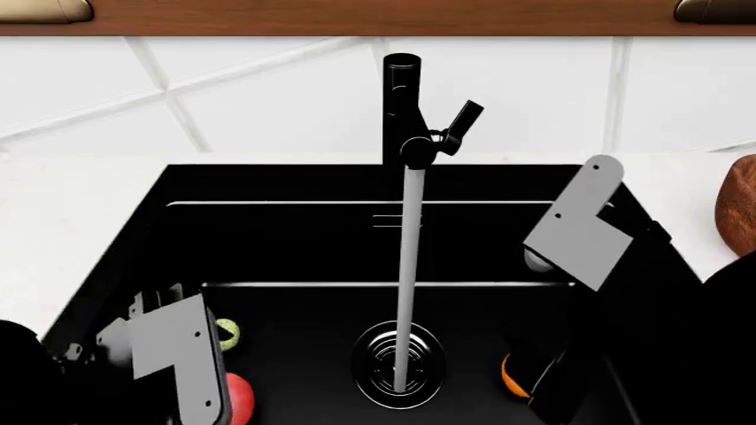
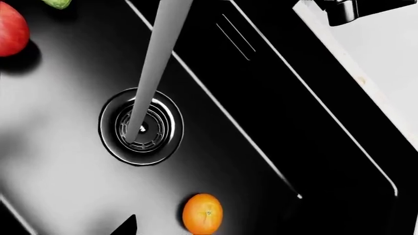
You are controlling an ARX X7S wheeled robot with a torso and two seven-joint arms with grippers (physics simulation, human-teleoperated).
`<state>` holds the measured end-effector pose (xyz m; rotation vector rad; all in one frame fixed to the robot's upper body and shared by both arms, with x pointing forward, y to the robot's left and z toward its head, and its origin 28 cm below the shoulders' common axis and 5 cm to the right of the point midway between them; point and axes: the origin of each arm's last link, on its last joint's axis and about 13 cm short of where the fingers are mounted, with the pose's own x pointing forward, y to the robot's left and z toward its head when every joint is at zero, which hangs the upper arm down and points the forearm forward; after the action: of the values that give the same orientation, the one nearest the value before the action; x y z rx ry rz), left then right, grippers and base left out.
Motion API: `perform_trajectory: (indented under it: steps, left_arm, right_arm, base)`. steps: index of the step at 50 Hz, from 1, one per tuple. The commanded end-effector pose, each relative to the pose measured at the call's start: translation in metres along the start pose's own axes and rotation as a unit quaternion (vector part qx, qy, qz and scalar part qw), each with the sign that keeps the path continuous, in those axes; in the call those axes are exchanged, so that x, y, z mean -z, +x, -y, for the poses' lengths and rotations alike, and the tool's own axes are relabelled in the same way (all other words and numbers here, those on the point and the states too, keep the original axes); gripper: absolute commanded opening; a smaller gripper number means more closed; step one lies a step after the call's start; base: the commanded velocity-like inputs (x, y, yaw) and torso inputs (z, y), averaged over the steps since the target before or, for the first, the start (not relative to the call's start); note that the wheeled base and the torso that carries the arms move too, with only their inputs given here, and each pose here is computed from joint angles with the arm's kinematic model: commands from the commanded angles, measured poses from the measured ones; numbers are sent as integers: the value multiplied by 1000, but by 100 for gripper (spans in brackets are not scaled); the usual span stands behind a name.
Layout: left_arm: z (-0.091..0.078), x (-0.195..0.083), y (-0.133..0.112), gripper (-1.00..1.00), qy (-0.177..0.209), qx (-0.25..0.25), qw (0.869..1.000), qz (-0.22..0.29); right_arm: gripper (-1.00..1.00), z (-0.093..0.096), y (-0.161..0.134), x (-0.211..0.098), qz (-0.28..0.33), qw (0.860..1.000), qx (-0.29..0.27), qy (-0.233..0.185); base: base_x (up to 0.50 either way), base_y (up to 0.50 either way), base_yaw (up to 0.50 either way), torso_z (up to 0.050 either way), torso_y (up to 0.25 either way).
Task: Pick the pomegranates and oranges from the sink and place them in one bowl. Place the brussel sprout in the other bowl. Then turn off the sink faucet.
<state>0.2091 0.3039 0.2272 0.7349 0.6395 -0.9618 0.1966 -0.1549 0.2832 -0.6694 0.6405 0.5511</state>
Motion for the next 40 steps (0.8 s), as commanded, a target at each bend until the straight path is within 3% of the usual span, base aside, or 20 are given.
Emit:
perform_trajectory:
  steps: [1,11,27,40]
  left_arm:
    - [5,5,7,100,-59,24,997,-37]
    - [7,7,11,100,-65,32,996,-46]
    - [-15,8,14,100,-64,-38,995,-61]
    - [-16,8,31,100,-64,-25,996,-56]
  right_arm:
    - [100,-1,3,3,-4,1000,-1,0]
    - [100,-2,3,4,-3,1000,-3,0]
    - [100,-3,8,6,2,1000,-10,2]
    - [100,-3,9,7,3,1000,-10,5]
  base:
    - [0,0,0,0,0]
    - [0,0,0,0,0]
    - [0,0,0,0,0]
    - [0,0,0,0,0]
